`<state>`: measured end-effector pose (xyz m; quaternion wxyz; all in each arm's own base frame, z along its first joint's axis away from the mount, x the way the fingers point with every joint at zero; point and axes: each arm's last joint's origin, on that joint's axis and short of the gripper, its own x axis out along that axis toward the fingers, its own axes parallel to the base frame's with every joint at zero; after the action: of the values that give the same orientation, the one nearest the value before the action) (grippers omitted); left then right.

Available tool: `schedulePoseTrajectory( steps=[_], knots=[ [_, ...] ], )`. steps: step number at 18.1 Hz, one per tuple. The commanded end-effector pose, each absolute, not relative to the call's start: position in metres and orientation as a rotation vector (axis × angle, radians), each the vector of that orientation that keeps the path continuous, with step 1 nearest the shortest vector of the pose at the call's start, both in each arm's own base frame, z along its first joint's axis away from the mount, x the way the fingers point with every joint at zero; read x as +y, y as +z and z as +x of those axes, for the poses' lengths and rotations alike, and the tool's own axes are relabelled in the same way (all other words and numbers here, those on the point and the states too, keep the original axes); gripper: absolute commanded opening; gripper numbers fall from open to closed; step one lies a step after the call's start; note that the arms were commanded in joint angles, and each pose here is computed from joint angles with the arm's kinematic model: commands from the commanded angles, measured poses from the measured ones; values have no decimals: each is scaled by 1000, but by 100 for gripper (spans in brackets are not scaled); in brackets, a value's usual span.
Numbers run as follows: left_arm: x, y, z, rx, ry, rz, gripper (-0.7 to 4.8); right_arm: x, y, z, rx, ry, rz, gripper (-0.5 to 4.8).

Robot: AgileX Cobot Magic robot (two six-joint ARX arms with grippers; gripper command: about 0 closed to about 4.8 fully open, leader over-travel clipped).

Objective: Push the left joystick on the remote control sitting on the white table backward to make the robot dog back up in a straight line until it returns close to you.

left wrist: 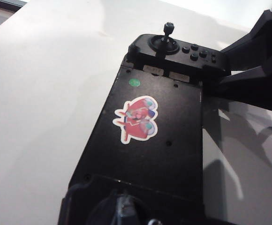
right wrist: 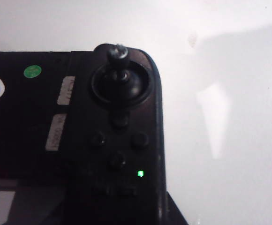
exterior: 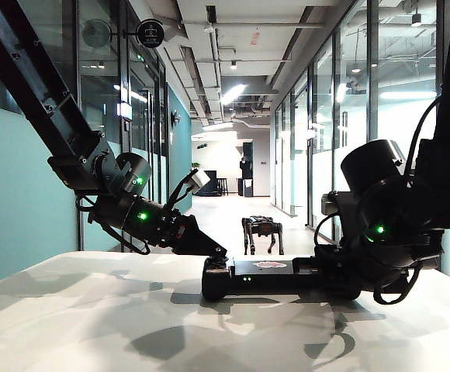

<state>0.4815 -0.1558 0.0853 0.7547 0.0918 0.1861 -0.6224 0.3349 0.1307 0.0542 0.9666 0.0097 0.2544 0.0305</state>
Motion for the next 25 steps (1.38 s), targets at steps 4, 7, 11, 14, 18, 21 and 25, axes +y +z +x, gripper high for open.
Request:
schedulePoseTrajectory(
  steps=[4, 7, 11, 14, 18, 21, 25],
  knots=[
    [-156, 84, 479, 430, -1363, 192, -6, 131, 60, 338, 474, 52, 40, 144],
    [-156, 84, 479, 430, -1363, 193, -6, 131, 60, 338, 474, 52, 40, 144],
    [-156, 84, 479, 430, -1363, 192, -6, 131, 60, 338, 474, 52, 40, 144],
    [-156, 84, 479, 430, -1363, 192, -6, 131, 60, 338, 474, 52, 40, 144],
    [-156, 84, 479, 430, -1363, 192, -6, 131, 60, 338, 474, 52, 40, 144],
    [-155, 84, 482, 442, -1294, 230, -6, 131, 60, 338, 474, 52, 40, 144],
    [-155, 89, 488, 447, -1183, 261, -6, 131, 60, 338, 474, 52, 40, 144]
  ],
)
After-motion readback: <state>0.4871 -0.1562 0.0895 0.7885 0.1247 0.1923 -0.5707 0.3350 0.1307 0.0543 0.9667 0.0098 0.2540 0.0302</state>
